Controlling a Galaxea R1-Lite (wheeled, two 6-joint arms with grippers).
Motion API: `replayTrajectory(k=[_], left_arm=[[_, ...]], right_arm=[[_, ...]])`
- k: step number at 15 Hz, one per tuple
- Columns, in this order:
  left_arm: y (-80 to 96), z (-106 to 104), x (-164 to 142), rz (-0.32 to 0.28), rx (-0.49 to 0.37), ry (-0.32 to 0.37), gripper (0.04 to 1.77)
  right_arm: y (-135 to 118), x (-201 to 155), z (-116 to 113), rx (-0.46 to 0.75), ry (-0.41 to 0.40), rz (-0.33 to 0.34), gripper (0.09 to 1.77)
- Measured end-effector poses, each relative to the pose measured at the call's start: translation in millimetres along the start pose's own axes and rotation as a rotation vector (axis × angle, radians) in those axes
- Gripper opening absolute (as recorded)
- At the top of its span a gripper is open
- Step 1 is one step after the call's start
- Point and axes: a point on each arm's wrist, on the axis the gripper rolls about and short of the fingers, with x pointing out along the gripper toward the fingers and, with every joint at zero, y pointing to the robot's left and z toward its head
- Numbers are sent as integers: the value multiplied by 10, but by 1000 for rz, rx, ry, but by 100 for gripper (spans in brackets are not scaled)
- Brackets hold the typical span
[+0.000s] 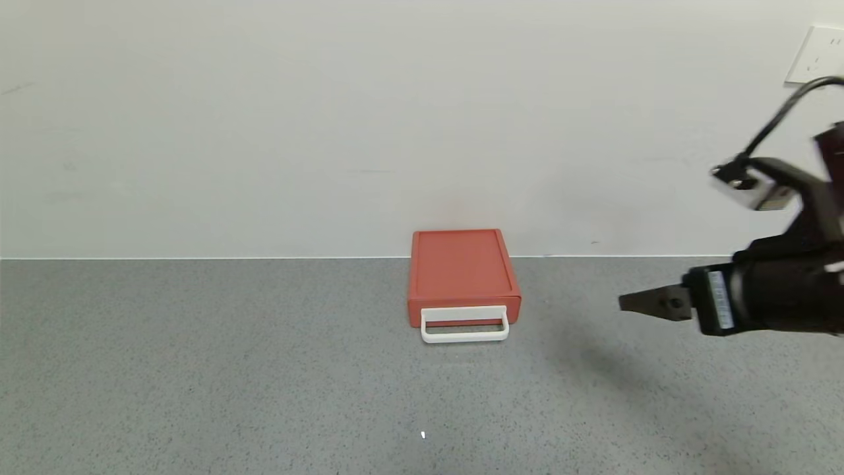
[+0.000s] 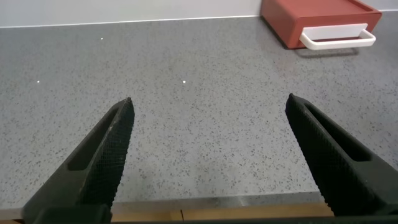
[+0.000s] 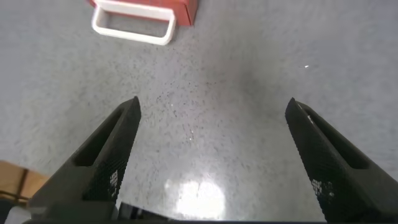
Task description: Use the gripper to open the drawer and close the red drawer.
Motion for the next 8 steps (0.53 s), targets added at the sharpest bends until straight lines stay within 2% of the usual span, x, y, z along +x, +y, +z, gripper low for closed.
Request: replayTrajectory(k=[4,6,8], left_arm=[[0,0,0,0,0,0,175],[0,0,0,-1,0,0,175],[0,0,0,-1,0,0,175]], right_arm=[[-217,-1021,-351,14,-241,18,171],[-347,-1401,-618,41,-328,-41,171],[-446,-1691,-885,86,-398,-133,171]])
